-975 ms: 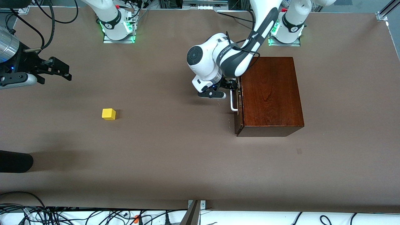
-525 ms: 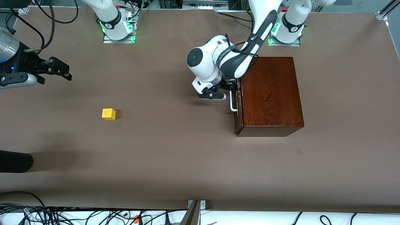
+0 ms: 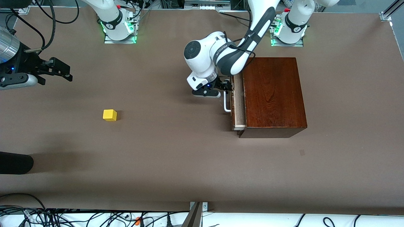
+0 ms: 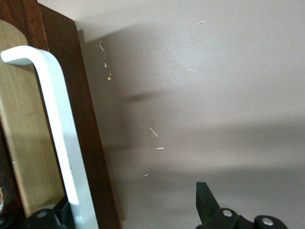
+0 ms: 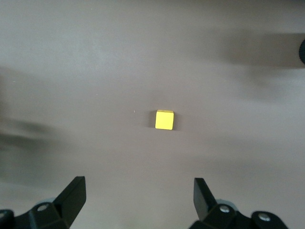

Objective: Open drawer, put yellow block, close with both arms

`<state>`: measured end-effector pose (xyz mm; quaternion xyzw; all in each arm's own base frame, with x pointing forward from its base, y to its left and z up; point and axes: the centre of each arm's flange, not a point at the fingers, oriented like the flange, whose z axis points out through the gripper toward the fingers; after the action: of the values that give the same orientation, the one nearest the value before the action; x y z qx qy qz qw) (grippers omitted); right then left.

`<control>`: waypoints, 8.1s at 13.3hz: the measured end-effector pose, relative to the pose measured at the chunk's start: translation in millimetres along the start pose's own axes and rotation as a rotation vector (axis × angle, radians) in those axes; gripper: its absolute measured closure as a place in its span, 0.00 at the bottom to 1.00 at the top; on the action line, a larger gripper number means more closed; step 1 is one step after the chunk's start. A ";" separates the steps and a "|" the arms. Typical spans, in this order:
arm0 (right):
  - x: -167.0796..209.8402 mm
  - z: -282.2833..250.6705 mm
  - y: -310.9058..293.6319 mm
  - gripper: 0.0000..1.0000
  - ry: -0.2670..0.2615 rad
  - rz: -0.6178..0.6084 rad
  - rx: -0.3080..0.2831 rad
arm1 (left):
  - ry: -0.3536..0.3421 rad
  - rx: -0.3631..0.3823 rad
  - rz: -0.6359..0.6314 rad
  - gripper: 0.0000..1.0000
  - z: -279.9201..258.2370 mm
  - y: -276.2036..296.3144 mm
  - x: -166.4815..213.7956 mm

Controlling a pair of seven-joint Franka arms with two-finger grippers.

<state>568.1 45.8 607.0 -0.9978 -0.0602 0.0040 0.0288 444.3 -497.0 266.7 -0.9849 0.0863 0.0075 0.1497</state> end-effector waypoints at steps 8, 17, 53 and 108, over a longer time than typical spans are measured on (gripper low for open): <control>0.0 0.0 0.3 0.00 0.000 0.001 0.000 | 0.021 -0.059 -0.047 0.00 -10.1 8.0 1.5; 5.3 2.0 6.3 0.00 0.021 0.010 -0.011 | 0.010 -0.118 -0.079 0.00 -20.4 17.7 7.1; 47.8 274.6 -4.6 0.00 -0.112 -0.028 -0.094 | -0.115 -0.325 -0.121 0.00 -214.9 -423.5 85.3; -82.7 259.0 -586.0 0.45 0.141 -1.108 -0.134 | 0.019 -0.278 -0.112 0.00 -181.3 -519.0 23.3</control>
<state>412.7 631.4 382.7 -0.8146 -0.5732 -0.0822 -0.0329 554.6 -66.6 591.3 -0.9995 0.0307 0.0017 0.0114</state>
